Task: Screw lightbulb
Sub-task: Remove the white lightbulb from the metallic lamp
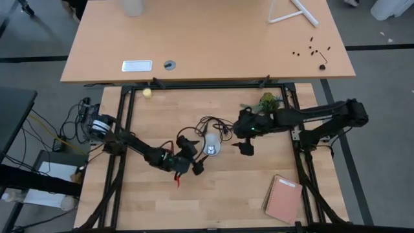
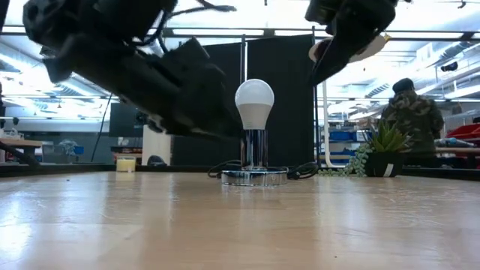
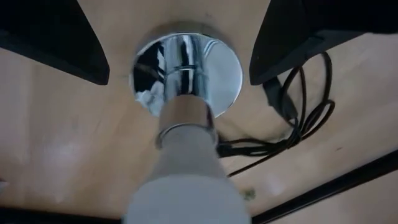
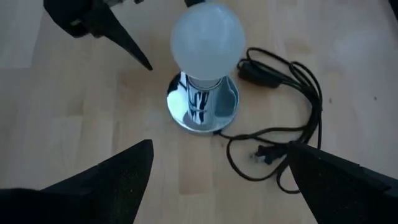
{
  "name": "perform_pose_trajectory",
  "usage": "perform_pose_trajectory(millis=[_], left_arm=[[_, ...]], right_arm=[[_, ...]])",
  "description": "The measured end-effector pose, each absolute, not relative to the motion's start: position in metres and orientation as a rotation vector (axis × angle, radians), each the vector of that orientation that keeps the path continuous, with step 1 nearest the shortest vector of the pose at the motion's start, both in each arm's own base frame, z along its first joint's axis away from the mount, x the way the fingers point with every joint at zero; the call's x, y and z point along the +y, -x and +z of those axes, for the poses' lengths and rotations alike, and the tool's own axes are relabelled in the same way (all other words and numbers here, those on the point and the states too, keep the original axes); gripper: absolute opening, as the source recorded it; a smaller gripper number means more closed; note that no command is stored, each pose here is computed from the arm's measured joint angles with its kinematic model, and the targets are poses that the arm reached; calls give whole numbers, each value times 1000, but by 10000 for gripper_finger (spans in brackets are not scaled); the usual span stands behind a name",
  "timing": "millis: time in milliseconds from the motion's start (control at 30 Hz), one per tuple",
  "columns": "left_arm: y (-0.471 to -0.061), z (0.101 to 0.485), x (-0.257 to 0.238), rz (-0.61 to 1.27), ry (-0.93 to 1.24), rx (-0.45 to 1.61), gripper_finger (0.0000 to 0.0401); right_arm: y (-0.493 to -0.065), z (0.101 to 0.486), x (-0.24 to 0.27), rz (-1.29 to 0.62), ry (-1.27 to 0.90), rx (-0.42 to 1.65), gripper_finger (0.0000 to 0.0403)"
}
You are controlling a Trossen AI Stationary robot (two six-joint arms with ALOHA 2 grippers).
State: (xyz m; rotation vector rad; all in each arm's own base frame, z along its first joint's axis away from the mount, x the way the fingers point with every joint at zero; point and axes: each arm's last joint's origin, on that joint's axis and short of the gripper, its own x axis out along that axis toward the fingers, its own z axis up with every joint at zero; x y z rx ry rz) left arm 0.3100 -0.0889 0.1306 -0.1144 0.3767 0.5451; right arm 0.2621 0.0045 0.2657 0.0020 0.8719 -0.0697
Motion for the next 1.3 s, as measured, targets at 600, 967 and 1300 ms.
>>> perform_pose_trajectory(millis=[600,967,1300], left_arm=[[-336,89,-64,581,63,261,351],[-338,89,-58,589,-2,269,191],[-345,70,-42,516,50,267,174]], right_arm=[[-304,265,4,5,57,926,378],[-308,267,-2,16,19,885,378],[-306,265,-2,-6,-12,915,378]])
